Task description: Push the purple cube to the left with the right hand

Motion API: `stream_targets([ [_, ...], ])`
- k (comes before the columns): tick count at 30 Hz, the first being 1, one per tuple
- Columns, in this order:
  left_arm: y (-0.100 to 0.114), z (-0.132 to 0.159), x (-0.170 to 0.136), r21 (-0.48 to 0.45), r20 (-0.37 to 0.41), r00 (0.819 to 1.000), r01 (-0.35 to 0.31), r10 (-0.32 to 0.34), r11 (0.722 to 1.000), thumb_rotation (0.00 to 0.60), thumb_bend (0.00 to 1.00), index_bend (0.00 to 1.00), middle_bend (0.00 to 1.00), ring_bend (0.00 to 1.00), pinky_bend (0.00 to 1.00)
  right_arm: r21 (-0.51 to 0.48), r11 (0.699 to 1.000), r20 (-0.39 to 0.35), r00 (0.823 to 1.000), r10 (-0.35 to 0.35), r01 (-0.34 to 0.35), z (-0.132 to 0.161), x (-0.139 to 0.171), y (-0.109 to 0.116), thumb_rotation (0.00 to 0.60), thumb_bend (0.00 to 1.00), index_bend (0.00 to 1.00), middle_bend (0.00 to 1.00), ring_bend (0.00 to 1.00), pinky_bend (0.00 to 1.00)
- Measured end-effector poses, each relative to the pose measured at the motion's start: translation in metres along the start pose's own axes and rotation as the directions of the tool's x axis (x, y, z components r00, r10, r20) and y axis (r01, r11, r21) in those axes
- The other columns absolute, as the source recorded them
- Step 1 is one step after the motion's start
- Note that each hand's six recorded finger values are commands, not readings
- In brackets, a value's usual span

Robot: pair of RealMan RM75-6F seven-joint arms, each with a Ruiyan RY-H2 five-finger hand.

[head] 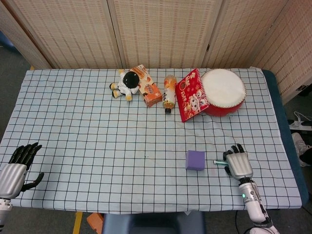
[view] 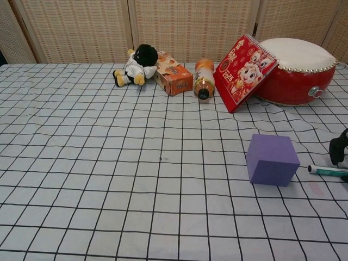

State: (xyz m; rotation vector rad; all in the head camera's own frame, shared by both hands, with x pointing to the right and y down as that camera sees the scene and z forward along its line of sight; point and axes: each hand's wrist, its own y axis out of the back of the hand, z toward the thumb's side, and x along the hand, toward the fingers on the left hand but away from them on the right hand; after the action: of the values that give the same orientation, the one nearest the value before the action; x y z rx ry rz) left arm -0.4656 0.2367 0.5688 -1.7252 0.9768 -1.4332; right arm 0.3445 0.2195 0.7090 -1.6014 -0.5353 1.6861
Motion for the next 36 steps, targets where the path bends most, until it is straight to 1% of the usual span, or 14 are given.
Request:
stream_targets([
  [5, 0.0, -0.001, 0.001, -0.004, -0.001, 1.0, 0.001, -0.001, 1.0, 0.6, 0.36, 0.0, 0.0, 0.0, 0.01, 0.02, 1.0, 0.008, 1.0, 0.008, -0.008, 0.002, -0.003, -0.001, 0.6, 0.23, 0.49, 0.42, 0.17, 0.12],
  [12, -0.001, -0.003, 0.002, -0.016, -0.008, 1.0, 0.012, -0.012, 1.0, 0.6, 0.36, 0.0, 0.0, 0.0, 0.02, 0.035, 0.999, 0.008, 1.0, 0.009, -0.009, 0.006, -0.003, -0.001, 0.6, 0.23, 0.54, 0.47, 0.23, 0.15],
  [24, 0.0, -0.003, 0.004, -0.018, -0.012, 1.0, 0.01, -0.011, 1.0, 0.6, 0.37, 0.0, 0.0, 0.0, 0.02, 0.059, 0.998, 0.017, 0.999, 0.032, -0.033, 0.008, -0.004, -0.006, 0.6, 0.23, 0.54, 0.47, 0.24, 0.15],
  [28, 0.0, -0.003, 0.004, -0.018, -0.013, 1.0, 0.01, -0.011, 1.0, 0.6, 0.36, 0.0, 0.0, 0.0, 0.02, 0.058, 0.998, 0.015, 0.999, 0.036, -0.037, 0.009, -0.004, -0.006, 0.6, 0.23, 0.55, 0.48, 0.25, 0.16],
  [36, 0.001, -0.004, 0.004, -0.018, -0.014, 1.0, 0.011, -0.011, 1.0, 0.6, 0.36, 0.0, 0.0, 0.0, 0.02, 0.061, 0.997, 0.008, 0.999, 0.048, -0.048, 0.011, -0.003, -0.009, 0.6, 0.28, 0.63, 0.56, 0.32, 0.2],
])
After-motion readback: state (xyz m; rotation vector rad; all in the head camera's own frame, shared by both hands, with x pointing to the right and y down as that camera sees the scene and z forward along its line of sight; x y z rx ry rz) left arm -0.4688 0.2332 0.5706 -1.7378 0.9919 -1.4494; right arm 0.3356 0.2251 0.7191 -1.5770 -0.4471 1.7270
